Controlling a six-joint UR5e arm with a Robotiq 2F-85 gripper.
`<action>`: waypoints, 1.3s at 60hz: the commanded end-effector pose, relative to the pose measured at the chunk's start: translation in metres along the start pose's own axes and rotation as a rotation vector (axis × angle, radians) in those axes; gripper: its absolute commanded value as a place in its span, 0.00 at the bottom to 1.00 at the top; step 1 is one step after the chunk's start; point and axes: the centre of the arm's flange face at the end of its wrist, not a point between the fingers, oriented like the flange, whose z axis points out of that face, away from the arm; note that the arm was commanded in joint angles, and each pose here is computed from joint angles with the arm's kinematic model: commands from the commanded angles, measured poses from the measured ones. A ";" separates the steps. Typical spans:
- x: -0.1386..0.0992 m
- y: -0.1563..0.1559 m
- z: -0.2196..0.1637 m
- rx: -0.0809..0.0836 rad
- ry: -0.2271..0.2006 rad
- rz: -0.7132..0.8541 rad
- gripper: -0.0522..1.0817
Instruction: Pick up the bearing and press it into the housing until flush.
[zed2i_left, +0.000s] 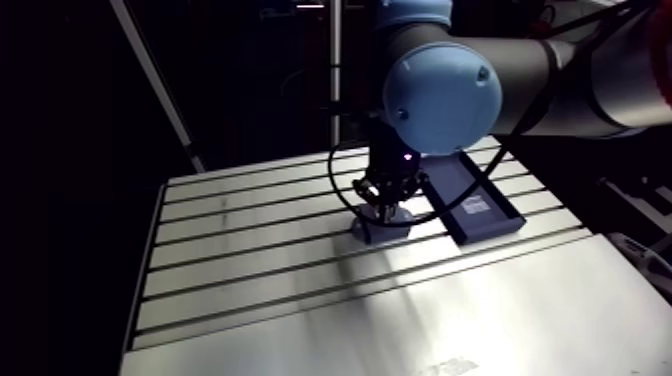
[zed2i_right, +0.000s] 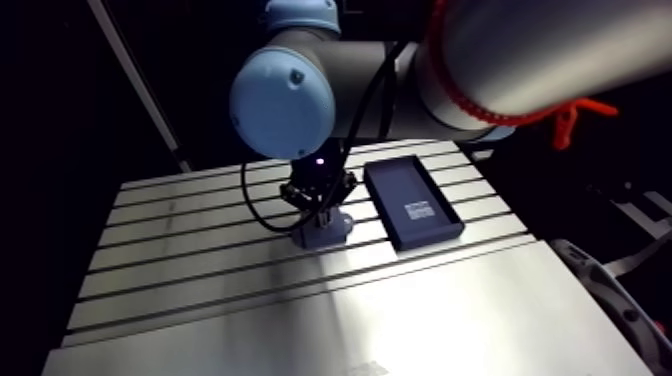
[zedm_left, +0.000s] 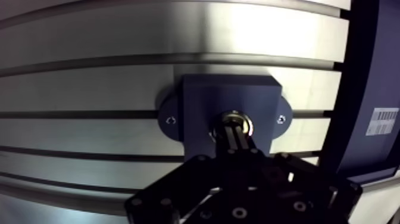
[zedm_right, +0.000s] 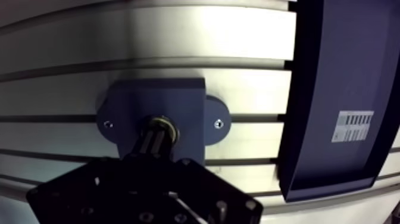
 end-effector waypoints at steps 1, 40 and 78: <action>0.000 0.000 0.000 0.000 0.000 0.000 0.89; -0.001 0.001 0.001 0.002 -0.001 0.000 0.89; -0.001 0.001 -0.009 -0.002 0.017 0.001 0.89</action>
